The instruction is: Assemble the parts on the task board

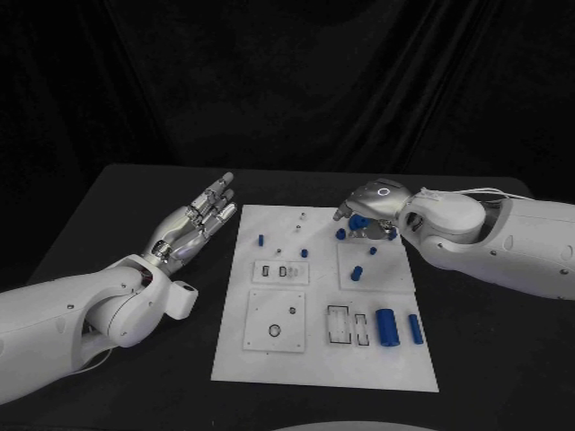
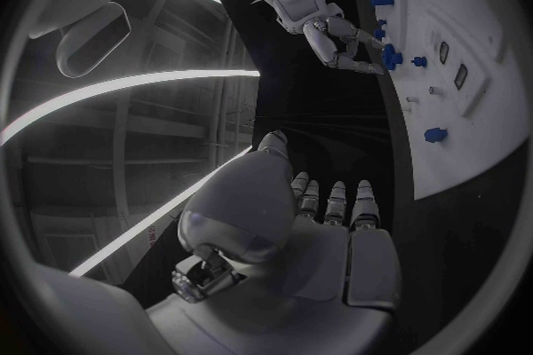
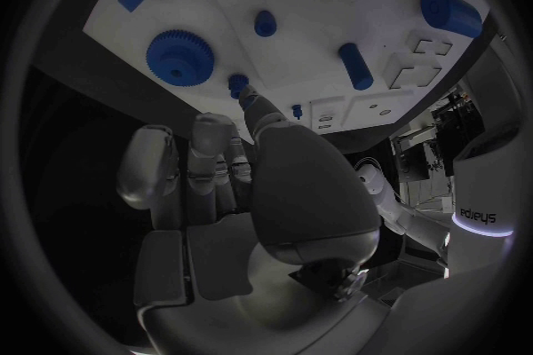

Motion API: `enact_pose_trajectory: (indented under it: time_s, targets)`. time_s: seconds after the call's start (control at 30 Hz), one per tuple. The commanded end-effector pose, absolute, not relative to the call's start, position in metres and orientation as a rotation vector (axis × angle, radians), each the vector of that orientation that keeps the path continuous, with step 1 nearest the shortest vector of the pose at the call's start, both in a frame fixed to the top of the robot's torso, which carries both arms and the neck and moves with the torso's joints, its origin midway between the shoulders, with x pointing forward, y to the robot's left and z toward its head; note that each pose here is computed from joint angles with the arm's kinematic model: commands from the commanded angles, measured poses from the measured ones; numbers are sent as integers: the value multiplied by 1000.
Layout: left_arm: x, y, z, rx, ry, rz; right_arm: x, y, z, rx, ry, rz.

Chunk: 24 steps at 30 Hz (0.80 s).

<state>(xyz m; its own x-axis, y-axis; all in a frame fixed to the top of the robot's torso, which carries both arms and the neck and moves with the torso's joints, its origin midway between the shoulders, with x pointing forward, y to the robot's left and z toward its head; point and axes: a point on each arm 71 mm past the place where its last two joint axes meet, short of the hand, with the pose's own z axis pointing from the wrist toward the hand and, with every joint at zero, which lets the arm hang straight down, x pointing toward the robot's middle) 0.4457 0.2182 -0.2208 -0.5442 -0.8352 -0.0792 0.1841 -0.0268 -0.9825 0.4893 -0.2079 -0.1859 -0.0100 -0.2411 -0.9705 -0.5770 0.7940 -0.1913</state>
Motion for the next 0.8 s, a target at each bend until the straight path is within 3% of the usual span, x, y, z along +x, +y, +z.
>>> enact_pose_trajectory:
  time_s: [0.03, 0.8]
  targets:
    - [444, 216, -211, -642, 1375, -1771, 489, -207, -192, -698, 1606, 302]
    - [447, 215, -213, -644, 1390, -1779, 495, -201, -210, -713, 1584, 343]
